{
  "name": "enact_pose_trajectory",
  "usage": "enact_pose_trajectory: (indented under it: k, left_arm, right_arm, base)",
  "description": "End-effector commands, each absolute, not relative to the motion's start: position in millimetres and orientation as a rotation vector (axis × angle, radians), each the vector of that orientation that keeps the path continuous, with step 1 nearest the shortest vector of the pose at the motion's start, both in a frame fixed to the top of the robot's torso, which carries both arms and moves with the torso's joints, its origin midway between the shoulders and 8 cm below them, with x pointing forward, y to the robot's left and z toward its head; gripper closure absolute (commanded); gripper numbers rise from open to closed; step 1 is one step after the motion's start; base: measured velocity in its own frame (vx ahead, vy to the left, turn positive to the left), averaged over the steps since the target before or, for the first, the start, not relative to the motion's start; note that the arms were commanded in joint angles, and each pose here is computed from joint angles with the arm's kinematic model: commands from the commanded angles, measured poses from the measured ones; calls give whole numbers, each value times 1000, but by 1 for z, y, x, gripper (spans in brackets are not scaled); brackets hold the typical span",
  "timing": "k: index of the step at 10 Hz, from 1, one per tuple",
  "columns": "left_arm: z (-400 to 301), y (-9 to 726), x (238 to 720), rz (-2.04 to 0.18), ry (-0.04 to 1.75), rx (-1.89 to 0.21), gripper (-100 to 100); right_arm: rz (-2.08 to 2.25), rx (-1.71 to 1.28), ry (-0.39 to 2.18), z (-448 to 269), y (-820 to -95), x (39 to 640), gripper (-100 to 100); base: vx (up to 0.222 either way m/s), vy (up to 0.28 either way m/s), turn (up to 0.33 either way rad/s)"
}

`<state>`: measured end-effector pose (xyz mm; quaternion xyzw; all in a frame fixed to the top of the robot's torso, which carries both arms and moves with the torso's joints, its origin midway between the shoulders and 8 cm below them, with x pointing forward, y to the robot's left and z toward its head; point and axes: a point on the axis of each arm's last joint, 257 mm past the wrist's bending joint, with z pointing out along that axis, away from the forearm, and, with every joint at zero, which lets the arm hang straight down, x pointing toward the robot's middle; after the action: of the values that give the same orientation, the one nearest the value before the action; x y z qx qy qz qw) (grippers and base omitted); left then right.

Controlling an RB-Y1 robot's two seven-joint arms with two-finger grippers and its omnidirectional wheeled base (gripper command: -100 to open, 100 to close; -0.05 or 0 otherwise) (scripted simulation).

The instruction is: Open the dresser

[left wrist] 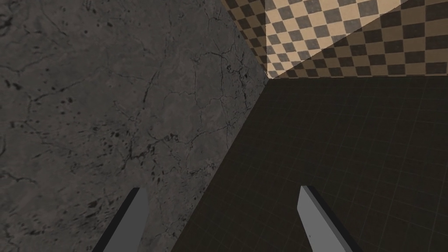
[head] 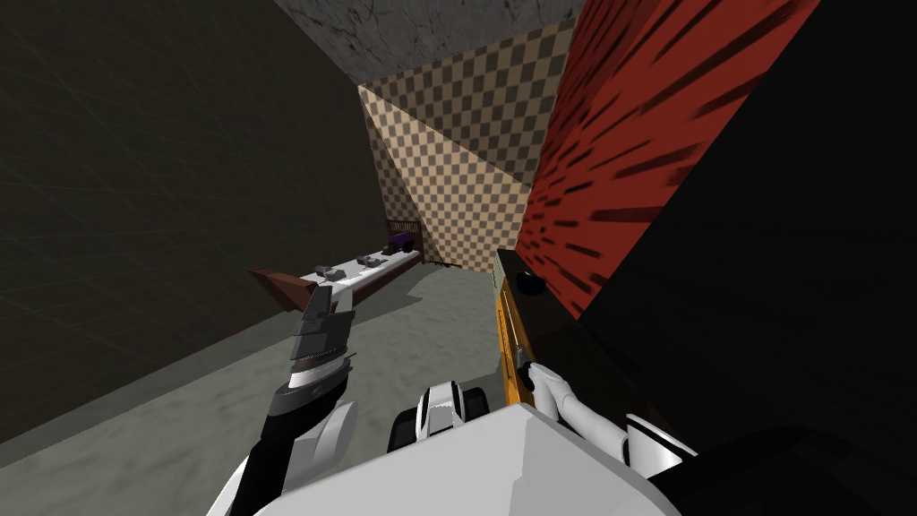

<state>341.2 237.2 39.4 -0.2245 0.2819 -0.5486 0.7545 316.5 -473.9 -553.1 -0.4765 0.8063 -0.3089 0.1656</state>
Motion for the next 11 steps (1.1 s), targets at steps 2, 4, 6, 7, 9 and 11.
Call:
enact_pose_trajectory:
  k: [2, 4, 6, 7, 9, 11]
  left_arm:
    - [39, 237, 341, -1197, 615, -490, 0]
    - [39, 237, 341, -1197, 615, -490, 0]
    - [39, 237, 341, -1197, 615, -490, 0]
    - [39, 237, 341, -1197, 615, -490, 0]
    - [39, 237, 341, -1197, 615, -490, 0]
    - [39, 237, 341, -1197, 615, -490, 0]
  right_arm:
    - [-885, -1354, 2301, -560, -464, 318, -100]
    - [-887, -1351, 2304, -565, -455, 320, -100]
    - [-888, -1348, 2307, -570, -446, 321, -100]
    - [-884, -1350, 2305, -568, -446, 320, -100]
    - [-885, -1354, 2301, -560, -464, 318, 100]
    - [-883, -1357, 2298, -557, -469, 317, 100]
  base:
    - [9, -53, 25]
    - [0, -51, 11]
    - [-5, -63, 14]
    - [-13, -15, 1]
    - [13, 60, -16]
    - [2, 63, -15]
